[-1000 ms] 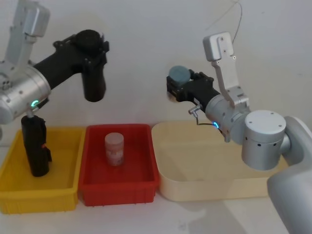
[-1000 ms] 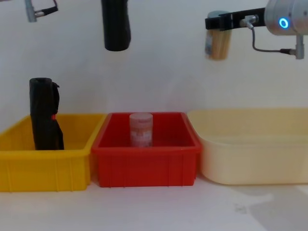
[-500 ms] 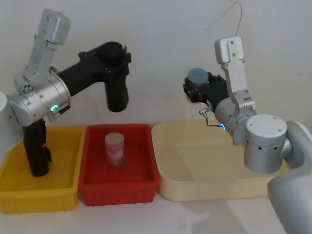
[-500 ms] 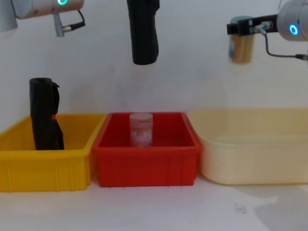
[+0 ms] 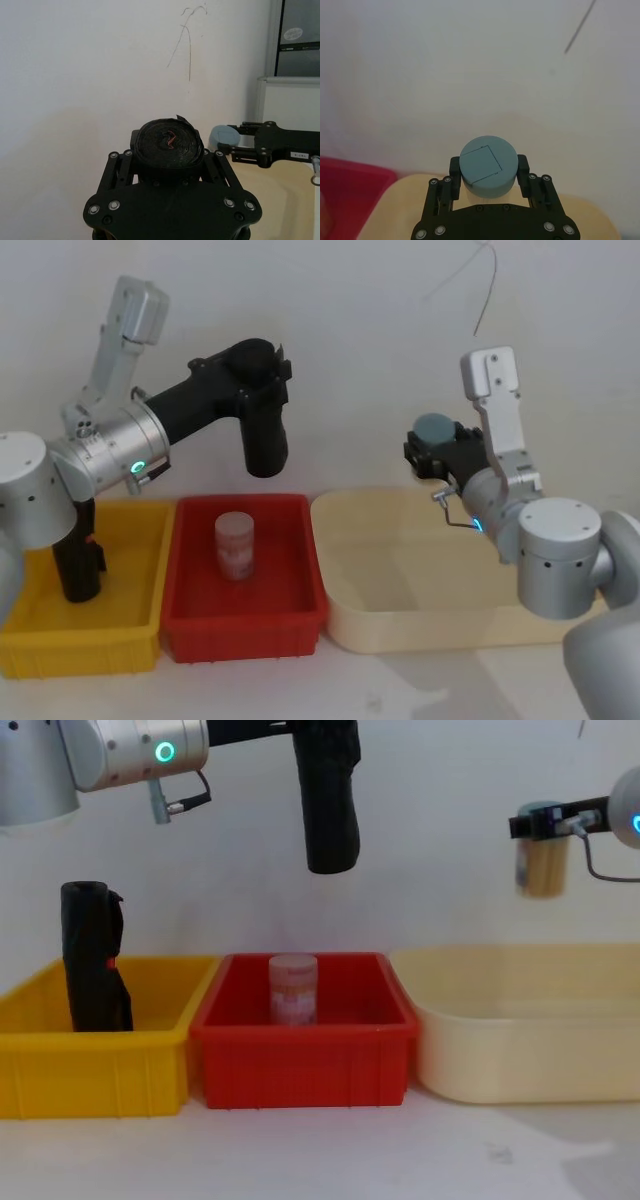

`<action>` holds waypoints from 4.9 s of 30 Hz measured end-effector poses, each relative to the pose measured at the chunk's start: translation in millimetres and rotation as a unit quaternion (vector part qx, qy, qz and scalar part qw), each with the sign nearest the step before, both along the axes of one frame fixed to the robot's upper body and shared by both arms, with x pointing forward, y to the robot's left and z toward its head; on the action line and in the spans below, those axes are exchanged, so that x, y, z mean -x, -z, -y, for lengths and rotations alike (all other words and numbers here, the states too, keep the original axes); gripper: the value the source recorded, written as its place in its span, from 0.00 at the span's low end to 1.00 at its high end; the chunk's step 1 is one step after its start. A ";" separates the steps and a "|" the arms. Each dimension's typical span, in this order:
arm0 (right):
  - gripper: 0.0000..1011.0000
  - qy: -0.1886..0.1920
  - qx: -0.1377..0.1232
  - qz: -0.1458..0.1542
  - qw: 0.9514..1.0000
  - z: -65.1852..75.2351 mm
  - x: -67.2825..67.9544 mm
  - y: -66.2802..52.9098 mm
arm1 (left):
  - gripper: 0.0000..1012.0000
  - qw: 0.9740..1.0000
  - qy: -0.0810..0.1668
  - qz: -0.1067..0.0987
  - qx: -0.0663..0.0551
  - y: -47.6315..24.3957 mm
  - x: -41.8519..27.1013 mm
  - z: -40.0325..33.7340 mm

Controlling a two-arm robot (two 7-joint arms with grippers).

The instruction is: Pick up the garbage bag with the one hand and transfer it to the other hand.

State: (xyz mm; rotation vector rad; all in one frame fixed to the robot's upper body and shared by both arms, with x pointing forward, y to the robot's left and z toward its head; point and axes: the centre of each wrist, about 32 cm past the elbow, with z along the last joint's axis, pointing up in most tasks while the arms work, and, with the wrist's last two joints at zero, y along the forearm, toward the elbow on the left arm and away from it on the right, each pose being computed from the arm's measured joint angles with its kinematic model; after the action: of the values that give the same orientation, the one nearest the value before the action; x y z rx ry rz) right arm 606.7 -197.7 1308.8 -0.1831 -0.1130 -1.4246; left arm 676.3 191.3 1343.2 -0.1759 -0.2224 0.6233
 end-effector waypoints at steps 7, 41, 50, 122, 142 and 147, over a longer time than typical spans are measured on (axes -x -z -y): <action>0.64 0.015 0.008 -0.012 1.000 7.8 5.2 1.8 | 0.52 1.000 0.012 0.010 0.010 -2.3 -12.0 9.3; 0.84 -0.001 0.017 -0.053 0.998 16.0 14.7 14.5 | 0.52 0.995 0.086 -0.025 0.031 5.3 -46.3 54.6; 0.99 -0.004 0.016 -0.053 0.998 15.8 15.3 15.1 | 0.52 0.995 0.089 -0.028 0.031 5.7 -46.3 56.5; 0.99 -0.178 -0.033 0.013 0.983 -35.7 -19.9 -2.7 | 0.52 0.995 0.091 -0.030 0.030 5.8 -46.2 57.7; 0.87 -0.163 -0.034 0.024 0.986 -47.1 -26.1 -4.7 | 0.52 0.995 0.091 -0.030 0.030 5.8 -46.2 57.7; 0.73 -0.161 -0.034 0.025 0.986 -48.1 -26.6 -5.1 | 0.52 0.995 0.091 -0.030 0.030 5.8 -46.2 57.7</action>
State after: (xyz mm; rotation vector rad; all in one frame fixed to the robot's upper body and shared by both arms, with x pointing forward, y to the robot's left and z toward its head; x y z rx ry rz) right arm 633.4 -149.7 1313.9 -0.0679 -0.1296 -1.1081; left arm 722.6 133.6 1337.3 -0.2324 -0.1282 0.4540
